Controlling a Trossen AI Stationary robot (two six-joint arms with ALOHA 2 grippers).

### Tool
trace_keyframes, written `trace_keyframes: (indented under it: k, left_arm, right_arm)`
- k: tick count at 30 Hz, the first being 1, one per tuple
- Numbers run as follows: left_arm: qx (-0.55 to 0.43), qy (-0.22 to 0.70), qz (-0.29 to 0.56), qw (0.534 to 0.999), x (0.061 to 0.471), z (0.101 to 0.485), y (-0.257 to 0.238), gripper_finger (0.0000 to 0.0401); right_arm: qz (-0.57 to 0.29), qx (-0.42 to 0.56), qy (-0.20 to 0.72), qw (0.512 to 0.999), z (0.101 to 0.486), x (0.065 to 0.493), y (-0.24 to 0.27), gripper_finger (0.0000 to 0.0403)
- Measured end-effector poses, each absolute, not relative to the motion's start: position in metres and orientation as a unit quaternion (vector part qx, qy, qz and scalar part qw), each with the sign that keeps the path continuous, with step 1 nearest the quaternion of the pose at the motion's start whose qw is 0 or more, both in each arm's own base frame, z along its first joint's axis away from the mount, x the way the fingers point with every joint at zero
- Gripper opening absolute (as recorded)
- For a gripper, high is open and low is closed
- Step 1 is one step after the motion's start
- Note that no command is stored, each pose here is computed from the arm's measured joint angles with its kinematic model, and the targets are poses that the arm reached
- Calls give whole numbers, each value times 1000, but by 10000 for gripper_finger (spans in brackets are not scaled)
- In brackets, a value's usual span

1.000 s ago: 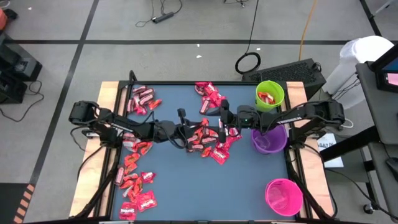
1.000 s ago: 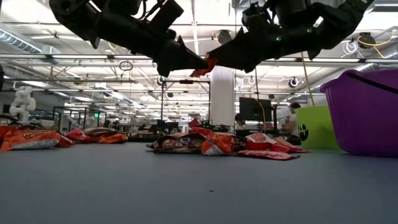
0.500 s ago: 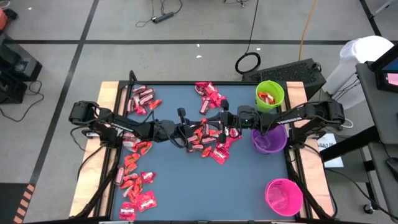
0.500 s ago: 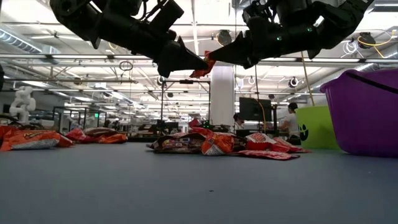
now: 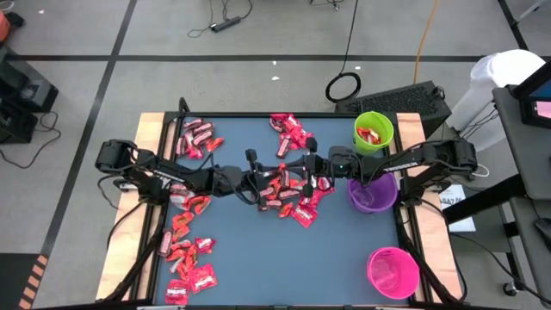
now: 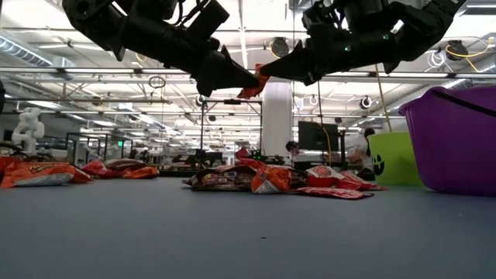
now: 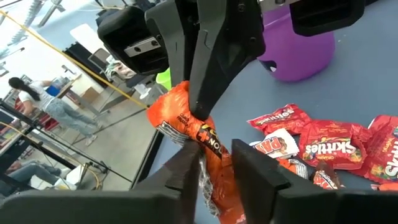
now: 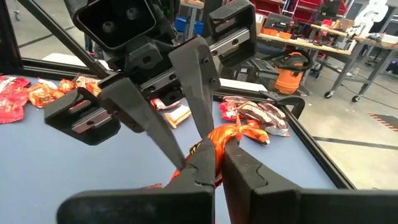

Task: Organize candy in baskets
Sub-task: Put the orange chocolate bar into the green bucket

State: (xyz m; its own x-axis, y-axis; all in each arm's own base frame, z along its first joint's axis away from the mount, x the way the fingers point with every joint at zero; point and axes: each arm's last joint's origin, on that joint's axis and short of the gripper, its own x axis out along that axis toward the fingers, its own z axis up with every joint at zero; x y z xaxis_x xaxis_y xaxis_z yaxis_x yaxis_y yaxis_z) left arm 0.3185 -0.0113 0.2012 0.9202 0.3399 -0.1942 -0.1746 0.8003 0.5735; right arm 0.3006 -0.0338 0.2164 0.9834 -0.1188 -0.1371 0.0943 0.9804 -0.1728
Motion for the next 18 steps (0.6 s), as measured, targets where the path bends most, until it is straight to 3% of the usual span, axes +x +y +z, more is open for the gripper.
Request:
trace_keyframes:
  k: [6, 18]
  left_arm:
    - [285, 163, 140, 934, 318, 199, -11, 147]
    - [256, 245, 140, 924, 311, 182, -10, 151]
  right_arm:
    - [-63, -86, 76, 991, 224, 295, -34, 3]
    - [-215, -107, 146, 960, 256, 249, -43, 4]
